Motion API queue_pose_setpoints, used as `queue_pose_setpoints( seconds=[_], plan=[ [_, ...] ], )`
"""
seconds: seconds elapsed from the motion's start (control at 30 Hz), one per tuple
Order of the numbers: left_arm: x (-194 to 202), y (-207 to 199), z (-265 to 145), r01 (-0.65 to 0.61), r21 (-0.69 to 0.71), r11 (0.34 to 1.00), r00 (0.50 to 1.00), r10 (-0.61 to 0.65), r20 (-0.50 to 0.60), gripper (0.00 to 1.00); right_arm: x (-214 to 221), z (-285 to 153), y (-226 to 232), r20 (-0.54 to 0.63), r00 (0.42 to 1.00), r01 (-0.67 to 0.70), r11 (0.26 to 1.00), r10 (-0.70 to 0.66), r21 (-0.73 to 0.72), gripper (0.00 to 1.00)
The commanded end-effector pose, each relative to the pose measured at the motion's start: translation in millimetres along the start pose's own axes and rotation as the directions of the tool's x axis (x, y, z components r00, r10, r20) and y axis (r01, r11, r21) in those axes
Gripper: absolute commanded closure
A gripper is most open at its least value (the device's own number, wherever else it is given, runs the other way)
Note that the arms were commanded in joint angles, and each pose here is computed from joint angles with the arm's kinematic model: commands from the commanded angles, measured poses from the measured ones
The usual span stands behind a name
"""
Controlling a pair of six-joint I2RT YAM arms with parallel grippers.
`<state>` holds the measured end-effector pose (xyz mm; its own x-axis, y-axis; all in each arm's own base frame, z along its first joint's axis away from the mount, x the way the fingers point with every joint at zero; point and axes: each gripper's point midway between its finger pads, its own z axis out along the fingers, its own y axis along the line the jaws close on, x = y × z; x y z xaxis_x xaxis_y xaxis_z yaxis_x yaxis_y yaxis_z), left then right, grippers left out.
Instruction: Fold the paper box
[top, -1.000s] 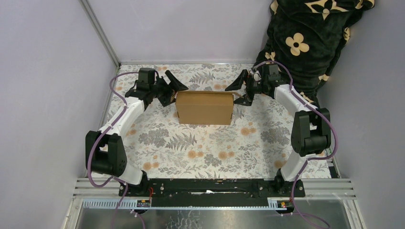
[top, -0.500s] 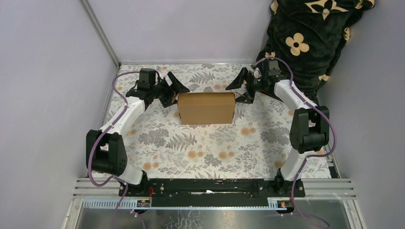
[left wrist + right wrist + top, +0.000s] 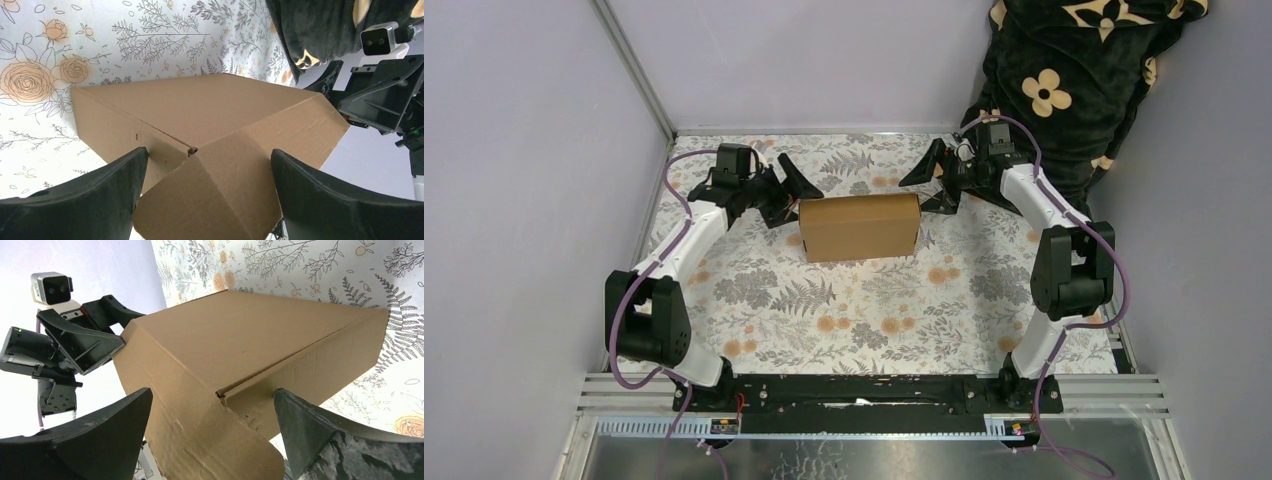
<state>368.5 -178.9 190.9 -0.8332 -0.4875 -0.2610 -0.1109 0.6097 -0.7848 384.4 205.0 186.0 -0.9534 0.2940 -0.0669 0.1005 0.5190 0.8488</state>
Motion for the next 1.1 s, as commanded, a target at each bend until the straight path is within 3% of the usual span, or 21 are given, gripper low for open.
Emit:
queue_pose_setpoints(
  seconds=[0.0,0.27,1.07],
  plan=[
    [0.8,-6.8,-4.9,-0.017,0.035,0.999,0.999,0.018,-0.029,0.02,-5.1,-14.3,24.8,0.014,0.999,0.039,0.997,-0.038,-0.073,0.00],
    [-6.1,-4.2,-6.1,-0.010,0.038,0.999,1.000,0.011,-0.022,0.02,-12.4,-23.2,18.9,0.031,0.999,-0.020,0.991,0.024,-0.132,0.00],
    [-24.7,-13.4,-10.0,-0.025,0.090,0.996,1.000,0.024,0.018,0.01,-28.1,-43.3,-7.1,0.173,0.983,-0.043,0.994,0.060,-0.098,0.00]
  ],
)
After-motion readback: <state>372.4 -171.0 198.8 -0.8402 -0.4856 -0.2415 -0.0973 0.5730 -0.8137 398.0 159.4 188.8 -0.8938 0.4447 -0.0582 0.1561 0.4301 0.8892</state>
